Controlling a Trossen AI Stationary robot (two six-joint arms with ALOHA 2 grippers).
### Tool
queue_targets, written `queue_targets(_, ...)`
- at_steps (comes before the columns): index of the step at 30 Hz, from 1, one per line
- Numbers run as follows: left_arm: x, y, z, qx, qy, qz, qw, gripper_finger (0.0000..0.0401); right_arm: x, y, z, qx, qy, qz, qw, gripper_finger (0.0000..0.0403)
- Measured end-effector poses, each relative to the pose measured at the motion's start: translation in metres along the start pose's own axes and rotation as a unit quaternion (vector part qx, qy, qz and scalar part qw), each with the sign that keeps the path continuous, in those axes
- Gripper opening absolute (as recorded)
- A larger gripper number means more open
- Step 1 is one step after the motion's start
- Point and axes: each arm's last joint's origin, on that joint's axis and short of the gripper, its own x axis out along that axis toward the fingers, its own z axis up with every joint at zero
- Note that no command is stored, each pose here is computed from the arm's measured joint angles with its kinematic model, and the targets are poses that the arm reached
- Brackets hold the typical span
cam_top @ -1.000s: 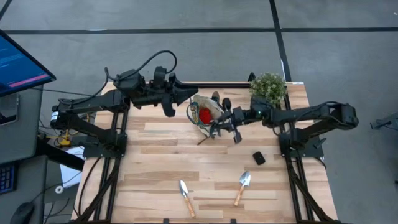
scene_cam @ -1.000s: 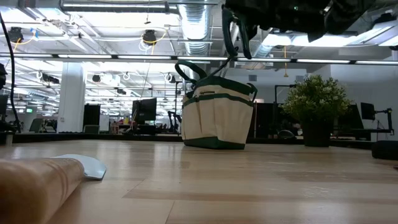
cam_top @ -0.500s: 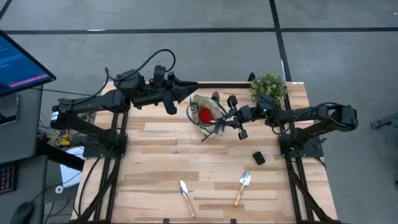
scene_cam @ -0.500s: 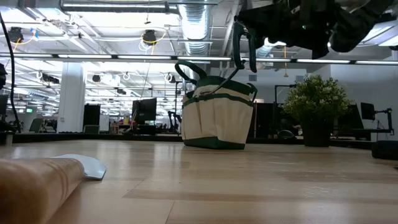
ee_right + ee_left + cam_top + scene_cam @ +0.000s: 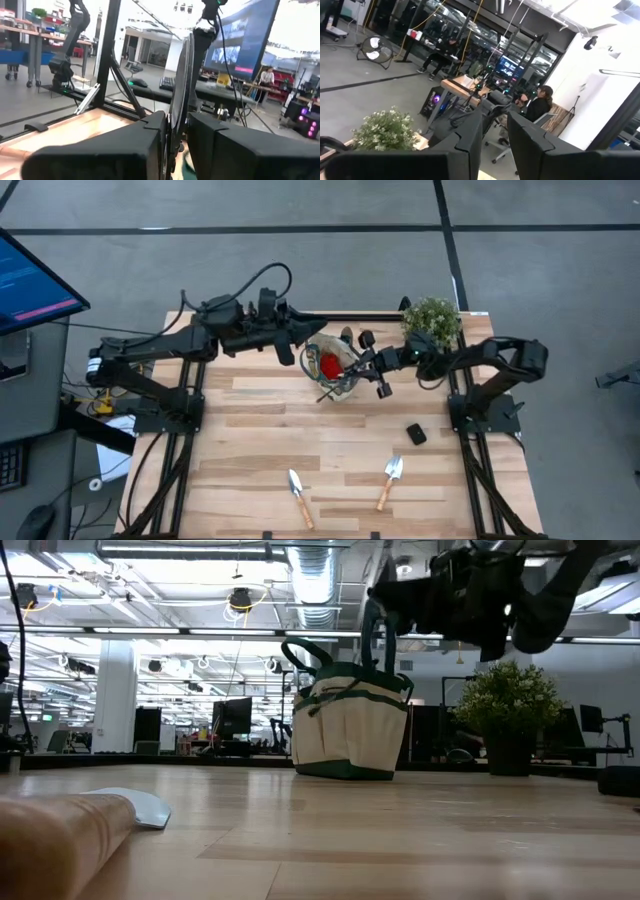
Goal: Pick & Place Garden tools in Gardening bag
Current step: Put the green shear scissors into the green gardening bag
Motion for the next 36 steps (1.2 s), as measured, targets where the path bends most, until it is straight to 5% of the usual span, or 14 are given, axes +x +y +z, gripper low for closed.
queue_targets(15, 0.006, 0.002, -0.006, 0.000, 0.008, 0.004, 1.000, 0.0092, 0.003, -0.001, -0.032, 0.021, 0.026, 0.004, 0.999, 0.0046)
queue_targets(28, 0.006, 0.002, -0.006, 0.001, 0.008, 0.004, 1.000, 0.0092, -0.001, -0.005, -0.008, -0.030, -0.018, -0.007, 0.999, 0.0046)
queue_targets(36, 0.006, 0.002, -0.006, 0.001, 0.009, 0.004, 1.000, 0.0092, 0.002, -0.003, -0.037, 0.002, 0.026, -0.003, 1.000, 0.0046)
